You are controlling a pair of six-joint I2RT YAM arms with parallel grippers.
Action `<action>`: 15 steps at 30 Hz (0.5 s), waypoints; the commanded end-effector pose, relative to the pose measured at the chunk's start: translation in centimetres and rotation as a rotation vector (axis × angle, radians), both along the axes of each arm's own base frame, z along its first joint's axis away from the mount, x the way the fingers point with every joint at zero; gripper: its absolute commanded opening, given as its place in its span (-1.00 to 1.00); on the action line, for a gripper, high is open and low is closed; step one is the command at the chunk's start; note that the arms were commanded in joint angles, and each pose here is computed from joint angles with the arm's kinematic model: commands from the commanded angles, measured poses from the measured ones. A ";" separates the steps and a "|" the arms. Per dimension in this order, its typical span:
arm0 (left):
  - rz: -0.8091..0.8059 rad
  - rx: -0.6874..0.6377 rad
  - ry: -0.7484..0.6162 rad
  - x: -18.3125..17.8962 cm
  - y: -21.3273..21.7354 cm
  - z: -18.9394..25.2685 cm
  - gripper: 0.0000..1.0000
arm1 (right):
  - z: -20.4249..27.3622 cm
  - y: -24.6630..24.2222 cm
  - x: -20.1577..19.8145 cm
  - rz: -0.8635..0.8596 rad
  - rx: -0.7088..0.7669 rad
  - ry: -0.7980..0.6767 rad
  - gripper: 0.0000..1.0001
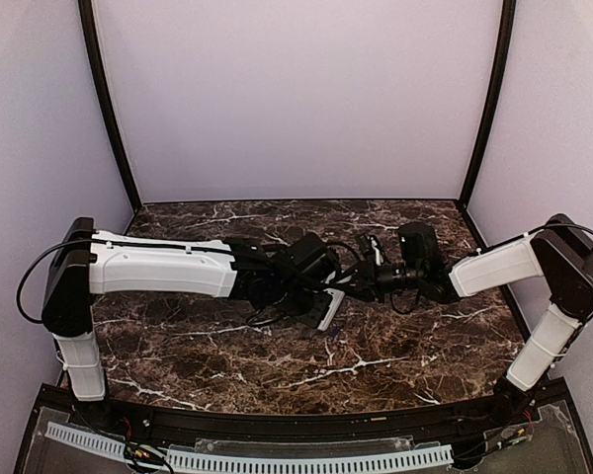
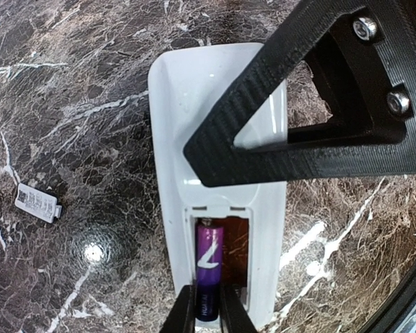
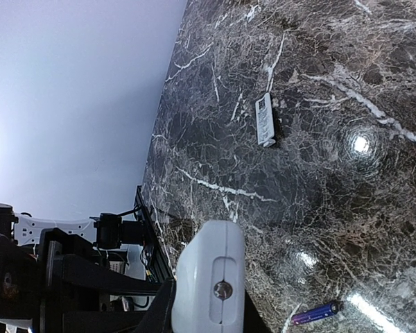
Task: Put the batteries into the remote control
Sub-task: Place the battery in the battery compartment.
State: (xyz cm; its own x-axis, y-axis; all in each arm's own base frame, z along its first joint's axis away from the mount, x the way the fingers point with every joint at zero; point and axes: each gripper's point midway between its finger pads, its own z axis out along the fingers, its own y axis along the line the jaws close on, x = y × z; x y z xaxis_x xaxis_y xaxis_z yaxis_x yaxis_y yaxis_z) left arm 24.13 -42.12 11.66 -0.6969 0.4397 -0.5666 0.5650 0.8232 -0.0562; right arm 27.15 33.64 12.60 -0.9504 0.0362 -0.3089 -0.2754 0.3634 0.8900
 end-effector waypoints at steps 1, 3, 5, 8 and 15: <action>0.039 0.077 0.005 0.8 1.9 -0.9 -0.74 | 1.9 1.1 -0.3 0.049 0.060 -0.033 -1.00; 0.039 0.080 0.004 0.8 2.0 -0.8 -0.72 | 1.8 1.0 -0.3 0.049 0.059 -0.031 -1.00; 0.040 0.082 0.002 0.8 2.0 -0.8 -0.71 | 1.8 1.0 -0.4 0.049 0.060 -0.029 -1.00; 0.041 0.080 0.001 0.8 2.1 -0.7 -0.68 | 1.7 1.0 -0.4 0.048 0.059 -0.026 -1.00; 0.026 0.058 0.000 0.6 1.8 -0.2 -0.62 | 1.3 0.7 -0.2 0.038 0.053 -0.019 -1.00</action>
State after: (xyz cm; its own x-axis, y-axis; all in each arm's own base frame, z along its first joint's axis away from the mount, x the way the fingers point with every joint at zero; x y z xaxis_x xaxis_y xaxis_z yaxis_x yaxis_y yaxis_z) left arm 24.34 -41.91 11.58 -0.7000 0.4389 -0.5633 0.5602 0.8268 -0.0519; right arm 27.06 33.69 12.65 -0.9528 0.0346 -0.3017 -0.2699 0.3589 0.8935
